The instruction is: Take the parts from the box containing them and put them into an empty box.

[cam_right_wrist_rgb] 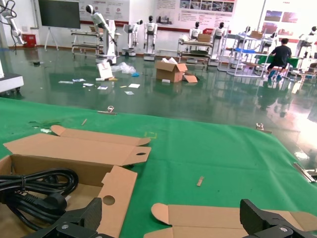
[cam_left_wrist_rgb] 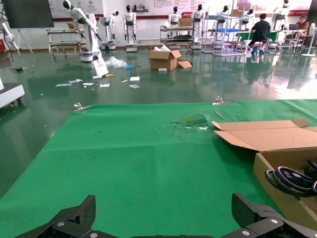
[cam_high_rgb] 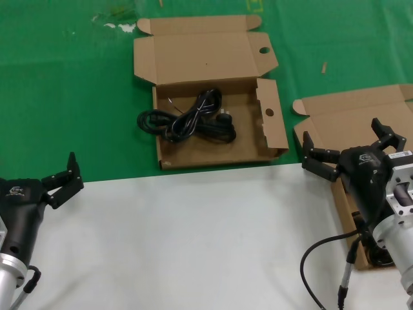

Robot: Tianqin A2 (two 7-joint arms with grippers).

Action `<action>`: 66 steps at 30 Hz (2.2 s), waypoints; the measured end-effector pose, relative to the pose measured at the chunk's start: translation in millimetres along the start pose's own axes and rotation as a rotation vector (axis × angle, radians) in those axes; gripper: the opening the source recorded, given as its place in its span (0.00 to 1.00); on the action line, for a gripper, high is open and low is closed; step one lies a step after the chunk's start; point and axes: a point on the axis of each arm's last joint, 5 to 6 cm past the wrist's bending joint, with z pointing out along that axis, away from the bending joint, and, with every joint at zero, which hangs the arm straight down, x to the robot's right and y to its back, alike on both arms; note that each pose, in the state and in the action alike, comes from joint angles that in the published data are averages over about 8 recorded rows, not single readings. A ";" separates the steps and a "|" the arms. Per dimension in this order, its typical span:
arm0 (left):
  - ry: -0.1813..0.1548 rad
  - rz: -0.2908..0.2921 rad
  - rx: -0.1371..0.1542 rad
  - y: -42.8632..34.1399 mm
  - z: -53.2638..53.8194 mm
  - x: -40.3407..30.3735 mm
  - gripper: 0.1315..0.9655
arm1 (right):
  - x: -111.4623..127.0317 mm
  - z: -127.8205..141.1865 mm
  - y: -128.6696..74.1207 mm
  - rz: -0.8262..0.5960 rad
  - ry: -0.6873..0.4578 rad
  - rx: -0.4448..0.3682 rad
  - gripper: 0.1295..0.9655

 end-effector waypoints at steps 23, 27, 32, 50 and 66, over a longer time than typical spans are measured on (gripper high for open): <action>0.000 0.000 0.000 0.0 0.0 0.0 1.00 | 0.0 0.0 0.0 0.000 0.000 0.000 1.00; 0.000 0.000 0.000 0.0 0.0 0.0 1.00 | 0.0 0.0 0.0 0.000 0.000 0.000 1.00; 0.000 0.000 0.000 0.0 0.0 0.0 1.00 | 0.0 0.0 0.0 0.000 0.000 0.000 1.00; 0.000 0.000 0.000 0.0 0.0 0.0 1.00 | 0.0 0.0 0.0 0.000 0.000 0.000 1.00; 0.000 0.000 0.000 0.0 0.0 0.0 1.00 | 0.0 0.0 0.0 0.000 0.000 0.000 1.00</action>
